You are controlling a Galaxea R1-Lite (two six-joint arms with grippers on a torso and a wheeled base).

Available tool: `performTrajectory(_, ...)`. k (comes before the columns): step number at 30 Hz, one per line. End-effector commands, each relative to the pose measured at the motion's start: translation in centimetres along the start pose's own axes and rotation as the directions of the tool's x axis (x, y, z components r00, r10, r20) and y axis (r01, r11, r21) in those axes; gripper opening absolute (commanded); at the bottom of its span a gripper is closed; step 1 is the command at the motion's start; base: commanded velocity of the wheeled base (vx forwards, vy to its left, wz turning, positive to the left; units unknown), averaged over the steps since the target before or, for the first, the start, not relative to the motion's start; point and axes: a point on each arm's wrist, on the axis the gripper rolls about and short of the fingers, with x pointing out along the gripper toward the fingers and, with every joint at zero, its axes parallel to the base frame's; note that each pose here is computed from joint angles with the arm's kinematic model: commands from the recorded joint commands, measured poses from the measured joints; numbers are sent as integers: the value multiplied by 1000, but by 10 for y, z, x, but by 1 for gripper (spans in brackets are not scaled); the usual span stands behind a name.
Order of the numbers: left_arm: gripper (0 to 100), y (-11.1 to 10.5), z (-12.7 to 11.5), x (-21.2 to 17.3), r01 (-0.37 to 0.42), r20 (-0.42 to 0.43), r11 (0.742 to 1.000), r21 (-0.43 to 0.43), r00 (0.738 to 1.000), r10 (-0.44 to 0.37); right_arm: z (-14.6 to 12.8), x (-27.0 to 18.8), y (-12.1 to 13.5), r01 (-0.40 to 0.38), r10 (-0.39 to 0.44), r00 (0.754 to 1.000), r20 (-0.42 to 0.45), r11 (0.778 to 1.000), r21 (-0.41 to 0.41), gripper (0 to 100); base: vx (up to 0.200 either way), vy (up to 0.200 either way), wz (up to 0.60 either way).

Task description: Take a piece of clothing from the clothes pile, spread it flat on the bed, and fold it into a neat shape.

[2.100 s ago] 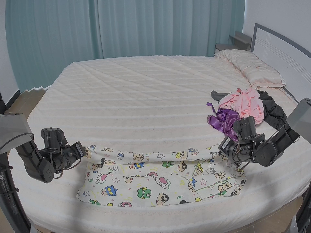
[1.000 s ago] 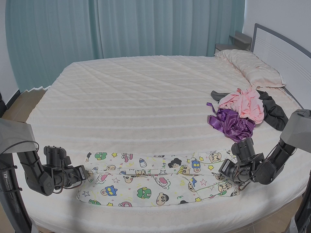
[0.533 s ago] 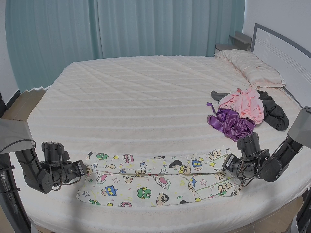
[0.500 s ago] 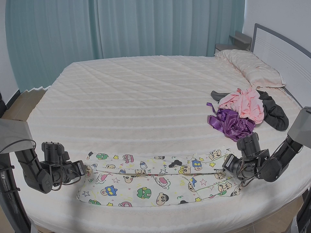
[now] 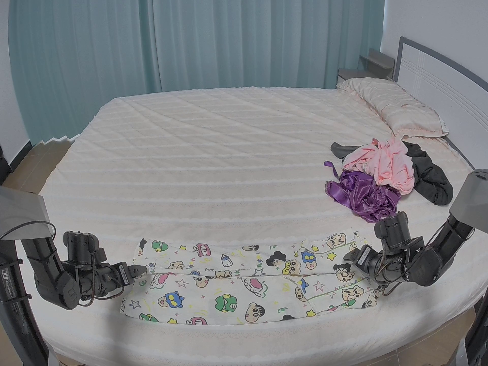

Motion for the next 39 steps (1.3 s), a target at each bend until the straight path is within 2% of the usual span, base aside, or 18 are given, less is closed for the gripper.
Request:
performTrajectory(1, 100, 14, 7, -19, -18, 39, 999, -50, 999, 20, 19, -31, 6, -79, 77, 994, 76, 997, 22, 100, 0, 0, 0)
performTrajectory(2, 100, 15, 9, -20, -14, 44, 998, -53, 999, 17, 20, -32, 6, -83, 81, 993, 80, 996, 23, 100, 0, 0, 0)
performTrajectory(4, 100, 18, 16, -31, 34, 72, 993, -114, 997, -25, 25, -45, 15, -133, 132, 985, 107, 991, 1, 100, 0, 0, 0)
performTrajectory(7, 100, 17, 23, -40, 98, 98, 972, -215, 992, -78, 27, -47, 32, -178, 180, 977, 117, 984, -30, 100, 0, 0, 0)
performTrajectory(11, 100, 16, 24, -40, 129, 90, 947, -295, 990, -106, 19, -36, 50, -199, 204, 976, 80, 978, -70, 100, 0, 0, 0)
performTrajectory(14, 100, 16, 23, -37, 129, 82, 944, -305, 991, -109, 11, -22, 60, -197, 204, 978, 54, 975, -107, 100, 0, 0, 0)
performTrajectory(18, 100, 9, 15, -29, 134, 39, 936, -326, 991, -129, -5, 9, 84, -203, 210, 978, 10, 956, -212, 100, 0, 0, 0)
performTrajectory(21, 100, 6, 13, -27, 135, 25, 934, -331, 991, -135, -8, 18, 92, -200, 205, 979, -4, 948, -249, 100, 0, 0, 0)
performTrajectory(26, 100, 3, 8, -24, 135, 3, 934, -331, 990, -142, -17, 42, 111, -185, 182, 983, -42, 922, -341, 100, 0, 0, 0)
performTrajectory(30, 100, 3, 5, -22, 127, -12, 934, -333, 990, -139, -18, 48, 117, -178, 172, 984, -51, 909, -376, 100, 0, 0, 0)
performTrajectory(39, 100, 3, 5, -21, 127, -14, 934, -334, 990, -139, -23, 62, 116, -145, 130, 989, -65, 899, -413, 100, 0, 0, 0)
